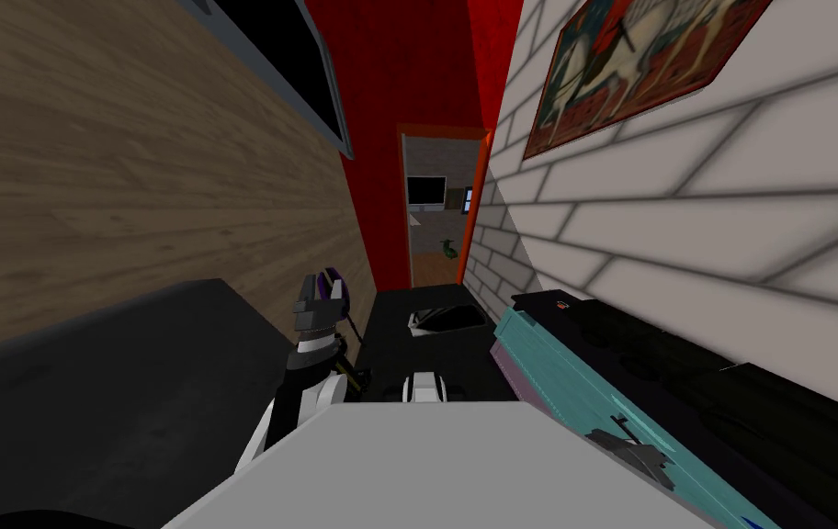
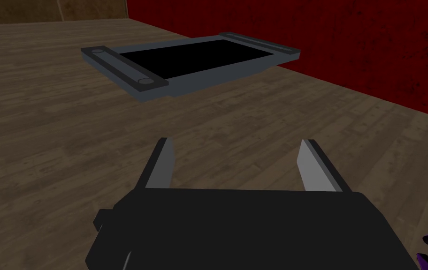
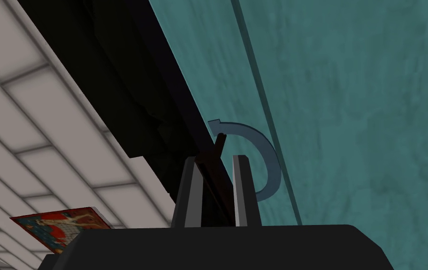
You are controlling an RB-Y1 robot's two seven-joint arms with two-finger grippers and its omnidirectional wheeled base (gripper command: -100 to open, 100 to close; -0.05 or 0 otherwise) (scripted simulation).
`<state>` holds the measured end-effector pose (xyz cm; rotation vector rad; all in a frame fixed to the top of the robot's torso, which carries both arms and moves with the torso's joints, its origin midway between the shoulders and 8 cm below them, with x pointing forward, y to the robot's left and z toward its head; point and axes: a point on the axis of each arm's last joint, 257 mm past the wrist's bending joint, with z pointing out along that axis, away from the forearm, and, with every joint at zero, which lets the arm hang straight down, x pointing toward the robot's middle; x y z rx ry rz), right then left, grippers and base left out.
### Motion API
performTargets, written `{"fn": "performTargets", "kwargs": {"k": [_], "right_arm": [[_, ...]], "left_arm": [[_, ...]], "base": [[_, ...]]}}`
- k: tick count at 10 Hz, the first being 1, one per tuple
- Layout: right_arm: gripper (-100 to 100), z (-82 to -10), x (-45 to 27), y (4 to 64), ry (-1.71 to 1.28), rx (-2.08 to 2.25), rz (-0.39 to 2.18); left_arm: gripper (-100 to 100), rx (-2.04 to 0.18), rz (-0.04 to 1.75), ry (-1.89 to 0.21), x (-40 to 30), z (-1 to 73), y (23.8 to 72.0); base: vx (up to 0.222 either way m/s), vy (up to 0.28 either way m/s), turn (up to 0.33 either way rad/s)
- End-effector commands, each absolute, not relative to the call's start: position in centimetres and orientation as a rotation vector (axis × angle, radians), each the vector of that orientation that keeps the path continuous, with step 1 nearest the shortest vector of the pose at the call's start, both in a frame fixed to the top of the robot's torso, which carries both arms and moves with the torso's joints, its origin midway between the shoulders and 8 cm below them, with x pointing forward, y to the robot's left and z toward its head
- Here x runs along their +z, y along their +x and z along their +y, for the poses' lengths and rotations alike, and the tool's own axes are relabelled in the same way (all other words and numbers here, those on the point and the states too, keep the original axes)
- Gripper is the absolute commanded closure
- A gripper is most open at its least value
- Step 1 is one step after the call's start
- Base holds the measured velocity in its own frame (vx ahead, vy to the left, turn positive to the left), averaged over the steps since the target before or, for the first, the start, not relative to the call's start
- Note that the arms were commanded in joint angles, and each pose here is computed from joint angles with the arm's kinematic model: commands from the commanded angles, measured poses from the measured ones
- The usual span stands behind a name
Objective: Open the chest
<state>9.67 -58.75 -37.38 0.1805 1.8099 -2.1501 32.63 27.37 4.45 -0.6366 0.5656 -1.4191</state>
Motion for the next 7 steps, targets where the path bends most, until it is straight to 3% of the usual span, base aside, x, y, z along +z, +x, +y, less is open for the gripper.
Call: {"fn": "performTargets", "kwargs": {"k": [1,7], "right_arm": [[100,-55.1,-38.1,9.0,0.218,-2.158,1.850],[100,-51.0,-38.0,7.5,0.297,-2.190,1.893]], "left_arm": [[0,-1.419,0.566,-0.637,4.5,27.4,32.6],[0,-1.419,0.566,-0.637,4.4,27.4,32.6]], "base": [[-0.079,-0.109,0.223],[-0.047,-0.051,0.107]]}}
